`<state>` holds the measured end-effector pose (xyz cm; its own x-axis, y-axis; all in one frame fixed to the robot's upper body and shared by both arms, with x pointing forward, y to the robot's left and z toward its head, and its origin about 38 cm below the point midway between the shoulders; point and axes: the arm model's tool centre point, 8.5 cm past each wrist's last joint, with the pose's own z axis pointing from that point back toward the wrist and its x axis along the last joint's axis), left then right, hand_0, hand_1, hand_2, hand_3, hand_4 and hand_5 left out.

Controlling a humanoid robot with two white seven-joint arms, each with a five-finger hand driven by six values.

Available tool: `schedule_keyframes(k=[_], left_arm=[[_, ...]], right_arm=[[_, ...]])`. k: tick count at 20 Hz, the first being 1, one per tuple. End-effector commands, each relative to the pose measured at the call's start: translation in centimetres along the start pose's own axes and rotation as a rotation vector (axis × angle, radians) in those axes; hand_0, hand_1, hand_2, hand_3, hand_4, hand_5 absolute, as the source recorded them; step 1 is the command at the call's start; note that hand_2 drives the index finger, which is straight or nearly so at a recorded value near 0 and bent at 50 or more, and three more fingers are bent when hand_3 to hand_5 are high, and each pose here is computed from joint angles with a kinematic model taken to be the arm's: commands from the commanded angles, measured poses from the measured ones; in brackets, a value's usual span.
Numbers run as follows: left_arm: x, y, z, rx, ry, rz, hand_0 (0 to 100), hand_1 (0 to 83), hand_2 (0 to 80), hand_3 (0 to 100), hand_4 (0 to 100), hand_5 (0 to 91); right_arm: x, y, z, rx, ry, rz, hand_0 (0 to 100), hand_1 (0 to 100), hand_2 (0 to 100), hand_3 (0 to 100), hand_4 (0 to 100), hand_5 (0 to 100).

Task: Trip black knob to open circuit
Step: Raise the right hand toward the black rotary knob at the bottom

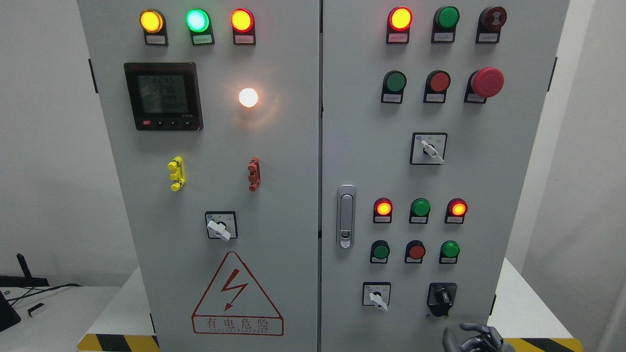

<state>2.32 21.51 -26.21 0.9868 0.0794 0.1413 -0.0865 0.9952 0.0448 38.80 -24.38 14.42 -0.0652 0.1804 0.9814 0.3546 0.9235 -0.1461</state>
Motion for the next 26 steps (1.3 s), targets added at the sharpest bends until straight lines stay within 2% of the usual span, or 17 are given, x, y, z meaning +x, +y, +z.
schedule_keyframes(k=[1,26], left_arm=[[0.0,-0.1,0.0,-0.006,0.000,-0.030,12,38.9,0.0,0,0,0.0],[0.0,0.0,0.0,-0.005,0.000,-0.030,12,38.9,0.0,0,0,0.0]], right_arm=[[-0.8,0.1,-0.8,-0.010,0.027,0.004,28,71,47,79,86,98],[0.6,0.4,-2.2,-0.016,-0.003,-0.006,25,75,44,78,85,98]])
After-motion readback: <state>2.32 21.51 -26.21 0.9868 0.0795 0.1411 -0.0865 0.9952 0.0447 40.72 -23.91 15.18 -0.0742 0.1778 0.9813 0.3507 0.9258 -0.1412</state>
